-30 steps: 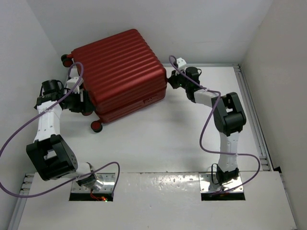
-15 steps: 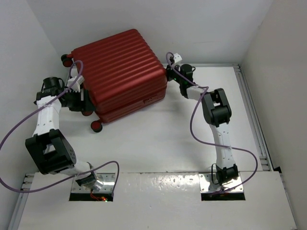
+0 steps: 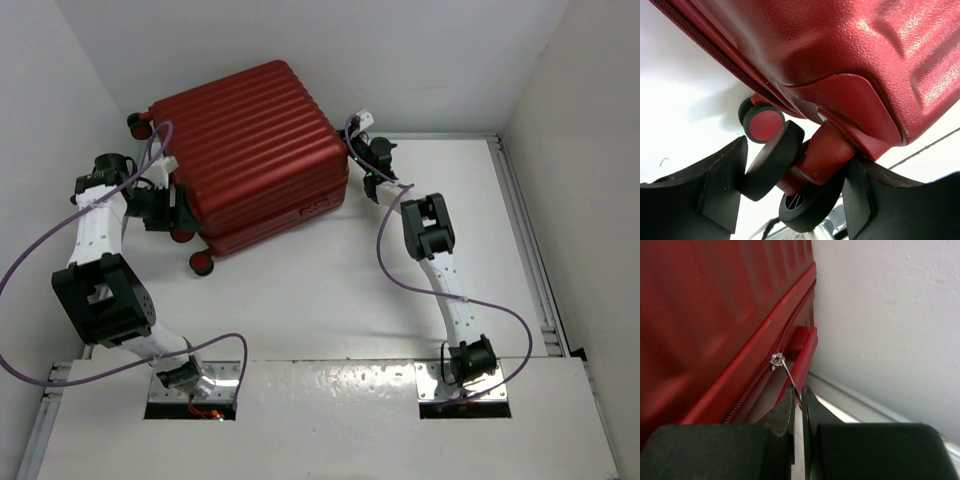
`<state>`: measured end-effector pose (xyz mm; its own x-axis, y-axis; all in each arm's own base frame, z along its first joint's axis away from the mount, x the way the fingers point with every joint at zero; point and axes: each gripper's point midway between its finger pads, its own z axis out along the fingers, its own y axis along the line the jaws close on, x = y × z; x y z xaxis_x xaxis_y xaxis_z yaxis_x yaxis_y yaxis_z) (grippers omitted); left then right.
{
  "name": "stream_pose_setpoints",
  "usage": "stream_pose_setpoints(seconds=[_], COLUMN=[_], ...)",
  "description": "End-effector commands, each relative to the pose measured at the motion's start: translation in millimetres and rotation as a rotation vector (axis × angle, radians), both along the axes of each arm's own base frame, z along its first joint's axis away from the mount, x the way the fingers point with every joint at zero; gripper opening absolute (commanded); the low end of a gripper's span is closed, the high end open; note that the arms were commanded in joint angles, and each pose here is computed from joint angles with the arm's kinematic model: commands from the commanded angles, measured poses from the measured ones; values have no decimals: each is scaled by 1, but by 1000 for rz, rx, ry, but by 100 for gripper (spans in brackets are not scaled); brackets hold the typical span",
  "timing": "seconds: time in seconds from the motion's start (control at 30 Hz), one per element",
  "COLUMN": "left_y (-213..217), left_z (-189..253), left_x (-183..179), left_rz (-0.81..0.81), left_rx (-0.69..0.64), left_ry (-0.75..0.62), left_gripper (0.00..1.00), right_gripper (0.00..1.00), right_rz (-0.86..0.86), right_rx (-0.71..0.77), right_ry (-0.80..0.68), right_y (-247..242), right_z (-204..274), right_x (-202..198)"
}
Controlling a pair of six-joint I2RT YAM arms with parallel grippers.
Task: Pack the luggage
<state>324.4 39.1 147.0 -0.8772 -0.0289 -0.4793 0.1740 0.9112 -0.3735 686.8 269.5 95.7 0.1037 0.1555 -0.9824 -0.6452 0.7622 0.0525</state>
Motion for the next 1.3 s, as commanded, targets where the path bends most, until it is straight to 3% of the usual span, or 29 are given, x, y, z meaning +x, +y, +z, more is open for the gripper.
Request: stream_pose_setpoints(seconds=[0.0, 0.6, 0.7, 0.73, 0.77, 0.8, 0.83, 0.87, 0.9, 0.93, 1.03, 1.13, 1.27], left_y=[128, 132, 131, 128, 123, 121, 114, 112, 104, 97, 78, 54, 24], left_z=[-77, -89, -80, -80, -73, -67, -52, -41, -35, -15, 13, 66, 112], left_x=[93, 87, 89, 90, 92, 94, 99, 103, 105, 106, 106, 96, 65], left_rz=[510, 525, 524, 518, 505, 498, 482, 477, 460, 440, 388, 316, 229], left_rx=[437, 478, 471, 460, 435, 421, 389, 377, 365, 364, 321, 287, 266], left_ry=[-59, -20, -42, -45, -68, -86, -138, -174, -199, -255, -359, -522, -692], left_gripper=[0, 0, 0, 6, 11, 19, 31, 36, 42, 62, 84, 100, 100], right_gripper=[0, 0, 23, 30, 44, 48, 55, 57, 59, 62, 71, 72, 72], right_rz=[-241, -232, -247, -261, -272, -281, -287, -281, -261, -255, -189, -196, -234], right_rx=[88, 51, 65, 64, 53, 64, 48, 69, 67, 65, 72, 58, 52], right_ry=[-174, -150, -162, -168, -158, -196, -158, -211, -163, -160, -178, -134, -57], right_y=[-74, -52, -56, -59, -64, -68, -75, -79, -82, -91, -96, -108, -133], right_z=[52, -4, 5, 9, -1, 26, 9, 44, 30, 41, 86, 96, 107], right_x=[38, 36, 31, 30, 26, 19, 12, 6, -5, -15, -47, -74, -99])
